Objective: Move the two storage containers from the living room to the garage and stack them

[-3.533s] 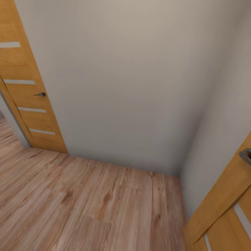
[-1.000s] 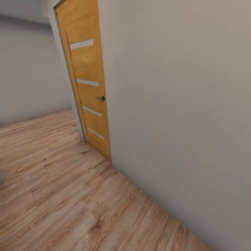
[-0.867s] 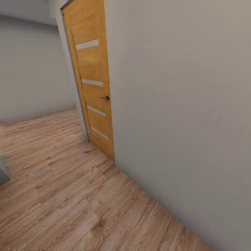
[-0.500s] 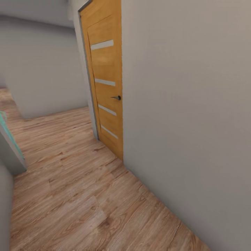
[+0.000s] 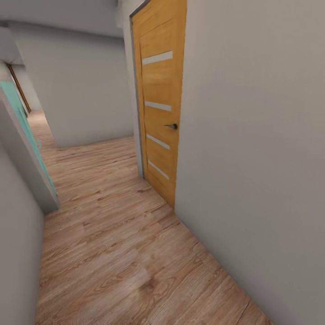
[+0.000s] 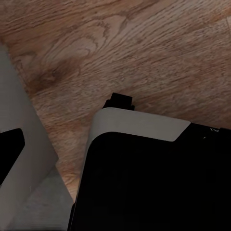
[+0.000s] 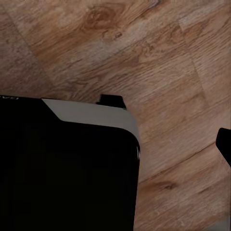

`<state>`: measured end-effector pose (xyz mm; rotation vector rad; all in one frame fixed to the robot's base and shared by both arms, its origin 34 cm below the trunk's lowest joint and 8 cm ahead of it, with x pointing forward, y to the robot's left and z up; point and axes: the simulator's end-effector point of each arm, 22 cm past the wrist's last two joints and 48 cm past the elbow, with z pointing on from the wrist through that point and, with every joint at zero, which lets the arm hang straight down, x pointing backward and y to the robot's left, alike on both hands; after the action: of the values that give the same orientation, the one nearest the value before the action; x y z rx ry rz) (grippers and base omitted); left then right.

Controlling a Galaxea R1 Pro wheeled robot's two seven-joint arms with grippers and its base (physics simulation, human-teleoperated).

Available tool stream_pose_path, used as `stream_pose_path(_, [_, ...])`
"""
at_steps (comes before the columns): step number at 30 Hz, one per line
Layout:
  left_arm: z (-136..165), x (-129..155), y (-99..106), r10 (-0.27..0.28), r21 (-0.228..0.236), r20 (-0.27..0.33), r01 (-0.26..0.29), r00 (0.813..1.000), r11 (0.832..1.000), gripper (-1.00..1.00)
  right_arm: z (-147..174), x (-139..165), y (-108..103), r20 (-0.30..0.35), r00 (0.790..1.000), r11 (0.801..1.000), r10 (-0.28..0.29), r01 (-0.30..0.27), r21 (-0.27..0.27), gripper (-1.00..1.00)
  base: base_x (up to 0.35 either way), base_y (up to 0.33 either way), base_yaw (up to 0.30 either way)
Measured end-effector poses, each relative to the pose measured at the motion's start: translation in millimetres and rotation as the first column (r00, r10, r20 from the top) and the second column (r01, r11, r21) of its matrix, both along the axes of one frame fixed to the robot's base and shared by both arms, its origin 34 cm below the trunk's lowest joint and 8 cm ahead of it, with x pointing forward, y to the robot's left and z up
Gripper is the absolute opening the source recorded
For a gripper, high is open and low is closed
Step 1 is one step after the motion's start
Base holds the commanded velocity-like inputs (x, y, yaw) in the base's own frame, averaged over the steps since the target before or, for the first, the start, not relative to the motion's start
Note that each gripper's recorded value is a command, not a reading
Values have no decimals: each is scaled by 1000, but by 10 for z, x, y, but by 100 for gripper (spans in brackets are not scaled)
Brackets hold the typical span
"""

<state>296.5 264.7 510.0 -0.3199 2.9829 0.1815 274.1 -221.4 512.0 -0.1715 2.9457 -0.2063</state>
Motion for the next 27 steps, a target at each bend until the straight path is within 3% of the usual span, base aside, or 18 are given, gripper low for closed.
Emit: stream_pose_path(27, [-31, -79, -4, 1, 1, -21, -1, 1000, 1000, 100, -26, -76, -1, -19, 1000, 1000, 0, 0, 0, 100, 0, 0, 261])
